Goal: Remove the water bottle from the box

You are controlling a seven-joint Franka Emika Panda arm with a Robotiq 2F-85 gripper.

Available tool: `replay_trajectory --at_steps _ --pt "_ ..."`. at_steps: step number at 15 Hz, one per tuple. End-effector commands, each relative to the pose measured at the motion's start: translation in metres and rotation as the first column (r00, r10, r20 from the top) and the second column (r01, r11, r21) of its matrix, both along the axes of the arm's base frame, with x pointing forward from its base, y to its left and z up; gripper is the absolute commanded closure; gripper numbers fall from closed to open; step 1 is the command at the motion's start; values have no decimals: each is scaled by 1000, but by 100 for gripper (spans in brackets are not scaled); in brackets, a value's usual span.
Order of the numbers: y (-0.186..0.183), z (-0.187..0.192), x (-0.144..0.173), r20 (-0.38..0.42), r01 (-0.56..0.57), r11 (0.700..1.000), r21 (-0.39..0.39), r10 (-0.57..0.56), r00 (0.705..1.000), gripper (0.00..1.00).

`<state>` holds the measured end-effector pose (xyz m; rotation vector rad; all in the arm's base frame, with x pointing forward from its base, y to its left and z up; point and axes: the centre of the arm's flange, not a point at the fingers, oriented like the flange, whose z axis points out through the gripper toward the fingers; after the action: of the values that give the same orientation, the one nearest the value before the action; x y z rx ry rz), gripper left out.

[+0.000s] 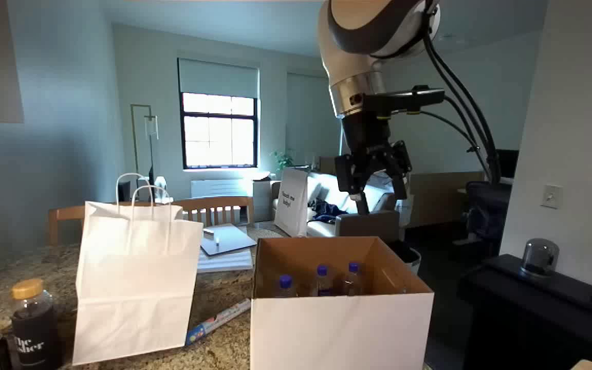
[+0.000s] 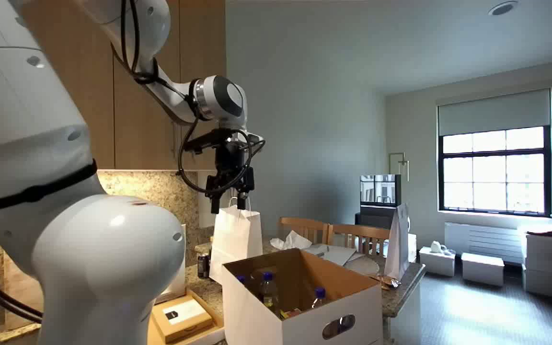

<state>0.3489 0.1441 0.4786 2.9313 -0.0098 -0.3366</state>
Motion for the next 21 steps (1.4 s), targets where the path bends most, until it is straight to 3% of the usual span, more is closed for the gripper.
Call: replay_trajectory --at_steps 1,4,6,9,12,13,14,18,20,21 --pt "0 0 0 0 0 1000 0 0 1000 0" --pt "2 0 6 24 4 1000 5 -4 1000 0" --pt "8 -5 27 92 39 997 70 -45 995 0" --pt "21 -15 63 230 98 982 163 -134 964 0" --pt "27 -32 92 300 146 969 198 -202 932 0" --pt "23 -32 93 283 175 964 200 -227 932 0" --pt "20 -28 78 281 127 973 192 -179 943 0" --pt "21 -34 82 271 134 972 193 -184 945 0" --pt "25 -62 119 254 154 977 148 -188 949 0" --pt "23 -72 129 201 144 977 156 -174 964 0"
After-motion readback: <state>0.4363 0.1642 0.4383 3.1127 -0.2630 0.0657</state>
